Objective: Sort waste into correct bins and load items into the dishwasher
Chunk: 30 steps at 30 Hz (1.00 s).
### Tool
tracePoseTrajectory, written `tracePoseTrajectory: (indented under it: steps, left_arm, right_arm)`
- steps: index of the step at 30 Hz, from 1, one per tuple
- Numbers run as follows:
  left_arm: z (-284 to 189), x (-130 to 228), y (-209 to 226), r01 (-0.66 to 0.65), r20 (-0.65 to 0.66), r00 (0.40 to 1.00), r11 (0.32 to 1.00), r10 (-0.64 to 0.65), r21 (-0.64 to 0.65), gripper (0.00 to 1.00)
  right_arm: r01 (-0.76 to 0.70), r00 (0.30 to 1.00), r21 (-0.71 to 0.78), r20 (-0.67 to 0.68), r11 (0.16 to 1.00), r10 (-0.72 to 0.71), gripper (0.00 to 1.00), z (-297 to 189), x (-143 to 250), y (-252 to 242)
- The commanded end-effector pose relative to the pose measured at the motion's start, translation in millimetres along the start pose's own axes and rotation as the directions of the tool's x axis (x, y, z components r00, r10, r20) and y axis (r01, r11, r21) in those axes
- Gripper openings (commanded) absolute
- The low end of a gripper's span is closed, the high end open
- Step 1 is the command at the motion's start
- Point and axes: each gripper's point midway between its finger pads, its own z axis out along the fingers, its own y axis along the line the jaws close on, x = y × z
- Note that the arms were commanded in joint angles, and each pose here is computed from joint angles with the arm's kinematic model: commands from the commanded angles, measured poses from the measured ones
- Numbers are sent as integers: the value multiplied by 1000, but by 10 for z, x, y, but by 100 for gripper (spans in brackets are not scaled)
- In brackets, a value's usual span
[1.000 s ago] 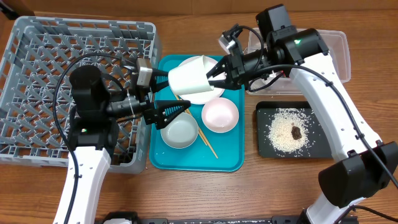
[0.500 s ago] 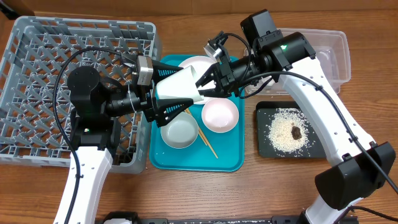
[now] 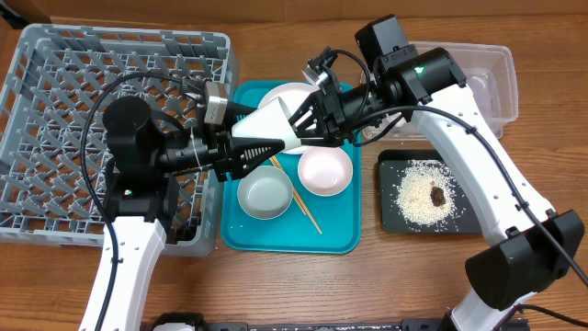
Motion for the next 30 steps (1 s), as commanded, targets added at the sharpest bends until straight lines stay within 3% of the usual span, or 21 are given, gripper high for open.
tracePoseTrajectory:
  steps: [1, 3, 5, 10, 12, 15, 19, 22, 26, 30]
  left_arm:
    - [-65, 30, 260, -12, -1, 1000, 990, 12, -138, 52]
    - [-126, 122, 404, 14, -16, 1000, 977, -18, -213, 51]
    - [-264, 258, 627, 55, -34, 997, 940, -70, -338, 48]
    - [-713, 522, 1065, 158, -22, 975, 760, -220, -630, 38]
    - [-975, 629, 1180, 188, -7, 958, 646, -287, -740, 29]
    - [-1444, 751, 1268, 204, 27, 926, 438, -377, -876, 26]
    - [-2070, 905, 1225, 214, 126, 866, 133, -483, -968, 23]
    - [-2386, 1033, 1162, 229, 210, 826, -29, -522, -973, 24]
    - [-2568, 1179, 1155, 241, 264, 788, -116, -557, -964, 24]
    - [-2639, 1289, 1228, 233, 278, 761, -153, -586, -960, 26]
  right_arm:
    - [-28, 995, 164, 95, 986, 13, 41, -177, -157, -322]
    - [-80, 986, 278, 163, 957, 34, 47, -355, -248, -574]
    - [-204, 956, 445, 280, 872, 81, 49, -761, -319, -1001]
    - [-396, 897, 613, 418, 684, 145, 50, -1469, -155, -1505]
    - [-464, 869, 662, 470, 589, 156, 50, -1765, -28, -1640]
    - [-549, 822, 695, 550, 464, 148, 50, -2212, 165, -1751]
    - [-633, 755, 671, 645, 385, 117, 50, -2683, 370, -1743]
    - [-675, 712, 640, 695, 367, 98, 50, -2928, 503, -1699]
    - [-704, 681, 612, 726, 361, 98, 50, -3056, 585, -1686]
    - [-704, 682, 613, 724, 360, 101, 50, -3048, 589, -1689]
